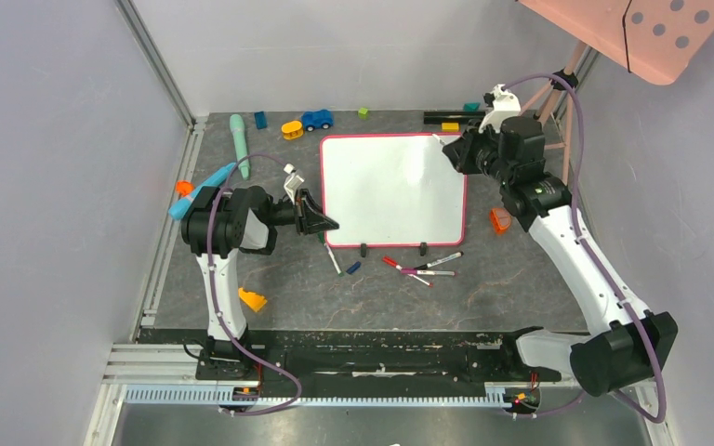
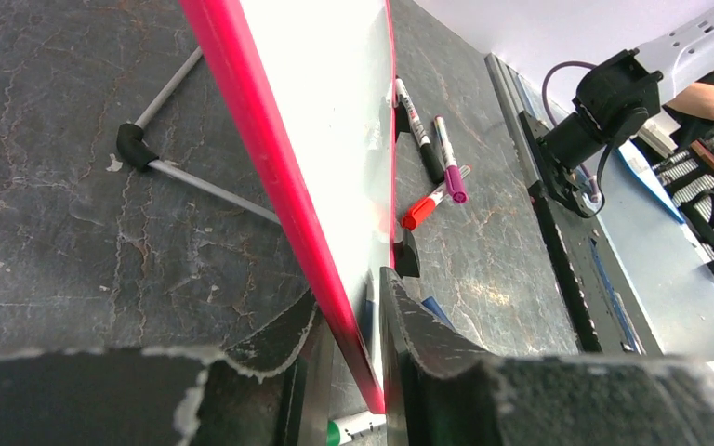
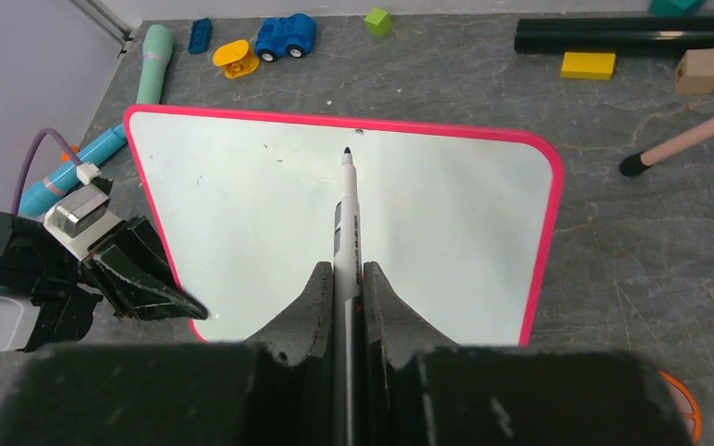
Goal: Write a sentence on the whiteboard
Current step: Hold the whiteboard on the whiteboard stand, then write a sentence on the whiteboard.
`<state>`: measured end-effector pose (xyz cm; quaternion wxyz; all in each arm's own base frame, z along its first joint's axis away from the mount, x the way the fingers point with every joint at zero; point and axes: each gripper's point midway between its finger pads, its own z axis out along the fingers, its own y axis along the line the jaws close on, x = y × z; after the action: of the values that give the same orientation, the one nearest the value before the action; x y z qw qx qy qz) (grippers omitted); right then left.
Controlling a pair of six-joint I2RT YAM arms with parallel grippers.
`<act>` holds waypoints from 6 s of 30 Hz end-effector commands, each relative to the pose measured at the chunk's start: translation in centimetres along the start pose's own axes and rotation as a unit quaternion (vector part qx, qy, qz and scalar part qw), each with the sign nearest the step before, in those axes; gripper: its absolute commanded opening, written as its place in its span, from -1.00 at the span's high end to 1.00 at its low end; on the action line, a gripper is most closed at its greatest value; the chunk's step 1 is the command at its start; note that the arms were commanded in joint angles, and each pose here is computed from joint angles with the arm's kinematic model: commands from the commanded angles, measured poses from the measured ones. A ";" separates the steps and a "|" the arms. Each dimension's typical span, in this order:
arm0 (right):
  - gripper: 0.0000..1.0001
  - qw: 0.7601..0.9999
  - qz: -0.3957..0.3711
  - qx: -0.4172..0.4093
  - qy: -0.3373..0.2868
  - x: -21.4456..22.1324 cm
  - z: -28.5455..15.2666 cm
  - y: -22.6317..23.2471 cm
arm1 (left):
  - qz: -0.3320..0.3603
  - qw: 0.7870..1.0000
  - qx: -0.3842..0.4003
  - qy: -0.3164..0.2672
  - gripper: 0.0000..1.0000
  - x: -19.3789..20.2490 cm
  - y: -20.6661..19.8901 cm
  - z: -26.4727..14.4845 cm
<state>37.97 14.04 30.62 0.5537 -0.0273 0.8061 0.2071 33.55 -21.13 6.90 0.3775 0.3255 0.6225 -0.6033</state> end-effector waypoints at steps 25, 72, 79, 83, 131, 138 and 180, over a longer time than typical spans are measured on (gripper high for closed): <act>1.00 0.996 -0.027 -0.070 -0.044 -2.8 1.0 3.5 | 0.056 0.997 -0.036 -0.036 0.48 -2.2 0.4 0.2; 1.00 0.994 -0.041 -0.083 -0.058 -3.4 -0.2 4.1 | 0.047 0.998 -0.035 -0.032 0.32 -1.6 0.9 -0.1; 1.00 0.993 -0.039 -0.094 -0.055 -3.2 -0.3 4.4 | 0.052 0.998 -0.033 -0.030 0.28 -1.5 0.8 -0.2; 1.00 0.993 -0.035 -0.097 -0.051 -2.8 -0.2 4.4 | 0.050 0.998 -0.028 -0.027 0.53 -1.4 0.8 -0.1; 1.00 0.984 -0.114 -0.123 0.054 7.2 0.2 12.3 | 0.066 0.998 -0.017 -0.016 0.96 -0.4 0.4 -0.3; 1.00 0.985 -0.162 -0.044 0.037 6.4 1.1 13.5 | 0.060 0.998 -0.010 -0.012 0.96 -0.3 0.4 -0.2; 1.00 0.984 -0.147 -0.092 0.041 5.5 1.3 16.1 | 0.058 0.998 -0.007 -0.009 0.96 -0.1 0.5 -0.1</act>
<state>32.69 30.27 27.50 0.5131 -0.2186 0.8116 0.1739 33.98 -21.03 7.38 0.3840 0.2971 0.6346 -0.6014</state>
